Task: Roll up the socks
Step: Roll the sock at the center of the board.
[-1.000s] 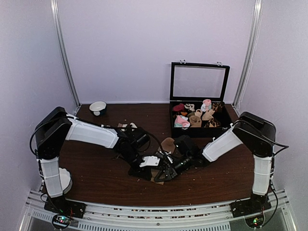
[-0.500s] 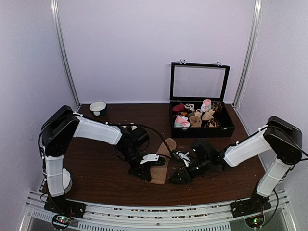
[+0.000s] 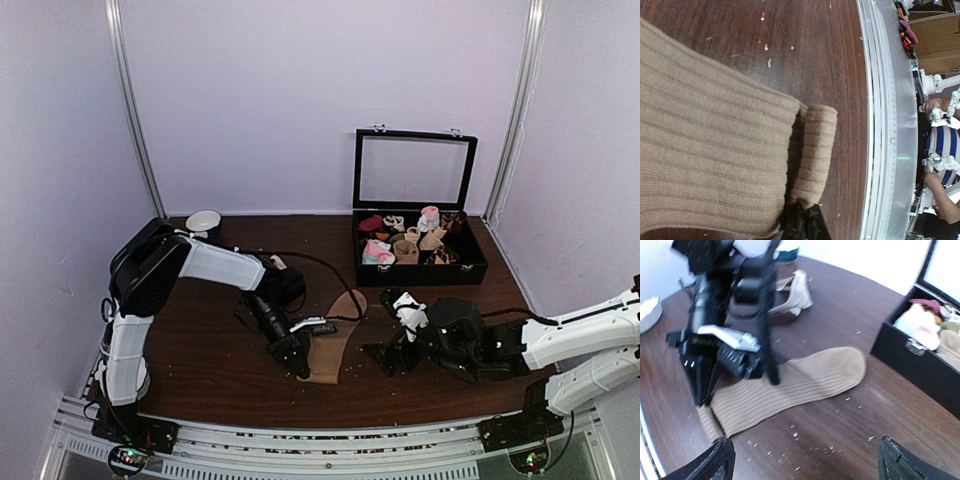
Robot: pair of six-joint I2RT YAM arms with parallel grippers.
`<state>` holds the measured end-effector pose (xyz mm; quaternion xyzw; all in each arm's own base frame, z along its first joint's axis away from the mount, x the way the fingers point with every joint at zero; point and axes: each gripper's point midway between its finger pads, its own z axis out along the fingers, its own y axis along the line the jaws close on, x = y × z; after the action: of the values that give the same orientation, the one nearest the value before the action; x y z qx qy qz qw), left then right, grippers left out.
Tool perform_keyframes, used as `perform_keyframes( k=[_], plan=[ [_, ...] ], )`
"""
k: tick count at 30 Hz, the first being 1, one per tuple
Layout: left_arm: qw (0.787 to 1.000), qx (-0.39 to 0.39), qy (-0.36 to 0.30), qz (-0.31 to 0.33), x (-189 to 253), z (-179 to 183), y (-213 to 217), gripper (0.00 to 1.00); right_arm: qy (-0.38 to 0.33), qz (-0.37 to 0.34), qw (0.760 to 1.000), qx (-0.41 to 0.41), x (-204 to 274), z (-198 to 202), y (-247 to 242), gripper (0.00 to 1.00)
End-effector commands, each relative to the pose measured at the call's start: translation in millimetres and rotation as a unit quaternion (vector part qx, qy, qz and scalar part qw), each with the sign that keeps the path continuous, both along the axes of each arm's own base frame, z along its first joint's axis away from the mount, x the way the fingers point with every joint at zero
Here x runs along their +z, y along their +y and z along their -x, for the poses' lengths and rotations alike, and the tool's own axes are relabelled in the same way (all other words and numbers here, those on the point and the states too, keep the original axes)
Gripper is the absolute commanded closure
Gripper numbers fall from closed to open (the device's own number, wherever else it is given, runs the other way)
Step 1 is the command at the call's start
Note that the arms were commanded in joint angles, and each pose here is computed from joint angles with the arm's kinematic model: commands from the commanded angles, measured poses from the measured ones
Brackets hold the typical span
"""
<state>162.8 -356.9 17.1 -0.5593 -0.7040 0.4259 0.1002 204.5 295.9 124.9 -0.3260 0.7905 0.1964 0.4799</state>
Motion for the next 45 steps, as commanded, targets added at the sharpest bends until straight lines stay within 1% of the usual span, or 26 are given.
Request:
perform_keyframes(
  k=[1,2,3,4,6,8,11,12,15,20,22,24,33,35,37,42,45],
  plan=[
    [0.997,0.020,0.049,-0.050,-11,4,12,1.00,-0.032,-0.070,0.996,-0.048,15,-16,-17,0.00],
    [0.997,0.023,0.051,-0.052,-12,3,12,1.00,-0.037,-0.073,0.997,-0.003,13,-6,-7,0.00],
    [0.997,0.026,0.054,-0.051,-11,2,11,1.00,-0.045,-0.060,0.996,0.044,9,4,4,0.00],
    [0.997,0.029,0.057,-0.052,-12,1,11,1.00,-0.056,-0.039,0.994,0.087,3,14,17,0.00],
    [0.996,0.038,0.063,-0.055,-13,-1,9,1.00,-0.074,0.024,0.980,0.185,-17,43,38,0.00],
    [0.995,0.045,0.067,-0.065,-17,-3,9,1.00,-0.082,0.073,0.967,0.230,-33,58,53,0.00],
    [0.993,0.051,0.071,-0.076,-22,-5,9,1.00,-0.094,0.114,0.952,0.268,-43,66,76,0.01],
    [0.993,0.053,0.072,-0.079,-23,-5,9,1.00,-0.105,0.123,0.946,0.280,-44,69,83,0.03],
    [0.992,0.058,0.072,-0.086,-25,-8,8,1.00,-0.113,0.138,0.937,0.301,-49,69,101,0.13],
    [0.991,0.059,0.071,-0.092,-26,-11,7,1.00,-0.108,0.167,0.921,0.334,-67,68,121,0.39],
    [0.991,0.060,0.069,-0.094,-26,-12,7,1.00,-0.099,0.174,0.918,0.342,-76,66,126,0.47],
    [0.991,0.061,0.068,-0.097,-27,-13,8,1.00,-0.095,0.177,0.917,0.343,-82,64,128,0.50],
    [0.991,0.060,0.067,-0.100,-28,-15,8,1.00,-0.091,0.189,0.924,0.321,-98,52,118,0.53],
    [0.991,0.059,0.065,-0.099,-28,-15,8,1.00,-0.087,0.191,0.923,0.321,-101,51,117,0.56],
    [0.991,0.057,0.062,-0.100,-27,-16,8,1.00,-0.079,0.195,0.923,0.322,-105,51,116,0.60],
    [0.992,0.058,0.058,-0.098,-26,-19,8,1.00,-0.056,0.207,0.920,0.328,-117,52,110,0.76],
    [0.992,0.057,0.057,-0.098,-27,-20,9,1.00,-0.043,0.210,0.921,0.325,-122,50,106,0.82]
  ],
)
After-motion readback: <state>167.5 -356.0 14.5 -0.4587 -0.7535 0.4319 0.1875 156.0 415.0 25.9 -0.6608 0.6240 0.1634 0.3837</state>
